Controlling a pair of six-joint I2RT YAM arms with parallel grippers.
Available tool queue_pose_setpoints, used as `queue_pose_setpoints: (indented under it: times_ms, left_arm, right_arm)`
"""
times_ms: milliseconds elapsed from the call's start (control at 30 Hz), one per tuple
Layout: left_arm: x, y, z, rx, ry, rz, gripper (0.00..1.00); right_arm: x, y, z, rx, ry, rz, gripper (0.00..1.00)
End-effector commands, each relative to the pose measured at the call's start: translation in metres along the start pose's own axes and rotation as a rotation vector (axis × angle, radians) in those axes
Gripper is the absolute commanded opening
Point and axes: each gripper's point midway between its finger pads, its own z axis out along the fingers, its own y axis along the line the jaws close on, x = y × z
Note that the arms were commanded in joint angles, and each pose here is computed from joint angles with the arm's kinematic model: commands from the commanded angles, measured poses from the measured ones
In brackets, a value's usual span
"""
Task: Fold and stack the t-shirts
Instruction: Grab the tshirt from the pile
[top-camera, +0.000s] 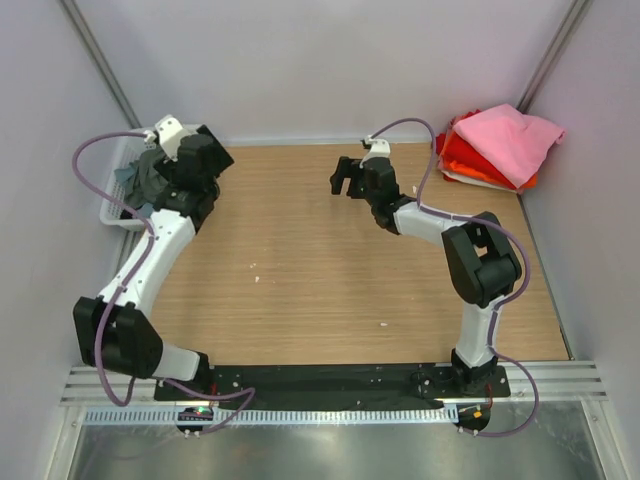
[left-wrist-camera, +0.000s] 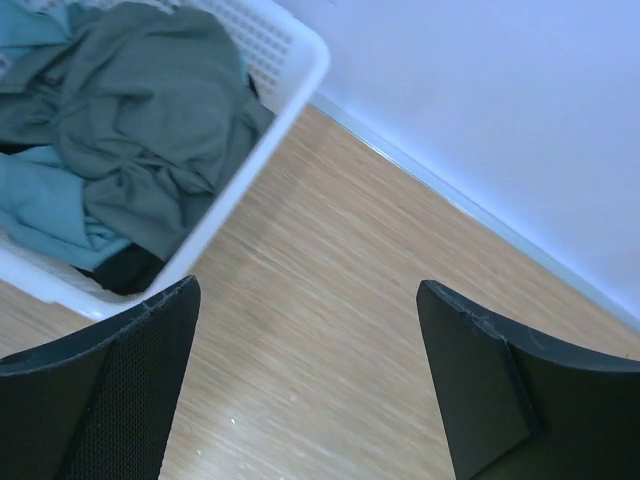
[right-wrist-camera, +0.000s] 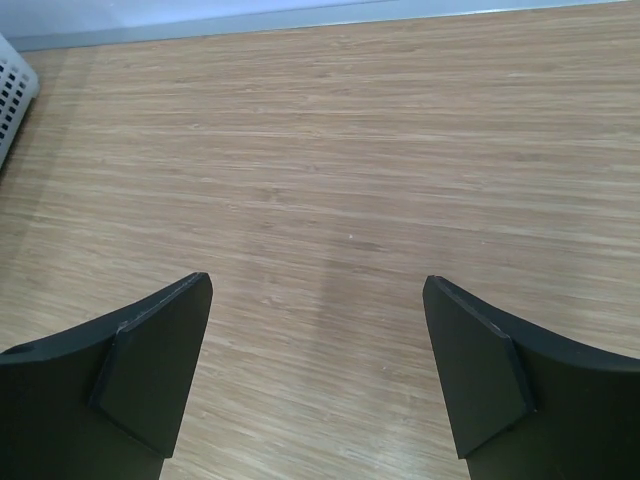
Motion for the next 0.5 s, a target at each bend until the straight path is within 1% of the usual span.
queue_pose_setpoints:
  times_ms: [0,33,67,100,167,367,400,467]
  left_arm:
    - [-0.017,0.039,0.028,-0.154,0.019,-0.064,0.89]
    - [-0.029,0.038,0.033,-0.158,0.003,-0.091,0.89]
    - [-0.028,0.042,0.042,-0.177,0.009,-0.088,0.89]
    - [-0.04,0.048,0.048,-0.194,-0.006,-0.103,0.89]
    - [-0.045,0.053,0.057,-0.21,-0.004,-0.11,0.89]
    - [-0.048,0.078,0.111,-0.261,0.035,-0.136,0.89]
    - [-0.04,0.079,0.128,-0.269,0.059,-0.123,0.89]
    - [-0.037,0.088,0.144,-0.293,0.092,-0.108,0.88]
  right_arm:
    - [-0.051,0.031,-0.015,-0.107,-0.125,0.006,0.93]
    - [-0.049,0.033,-0.014,-0.121,-0.118,0.005,0.93]
    - [-0.048,0.038,-0.014,-0.145,-0.111,0.002,0.93]
    - [-0.048,0.038,-0.014,-0.149,-0.109,0.005,0.93]
    - [-0.046,0.038,-0.012,-0.151,-0.105,0.009,0.93]
    - [-0.047,0.036,-0.012,-0.133,-0.11,0.011,0.93]
    - [-0.045,0.033,-0.011,-0.123,-0.104,0.011,0.93]
    - [-0.047,0.031,-0.009,-0.105,-0.106,0.011,0.93]
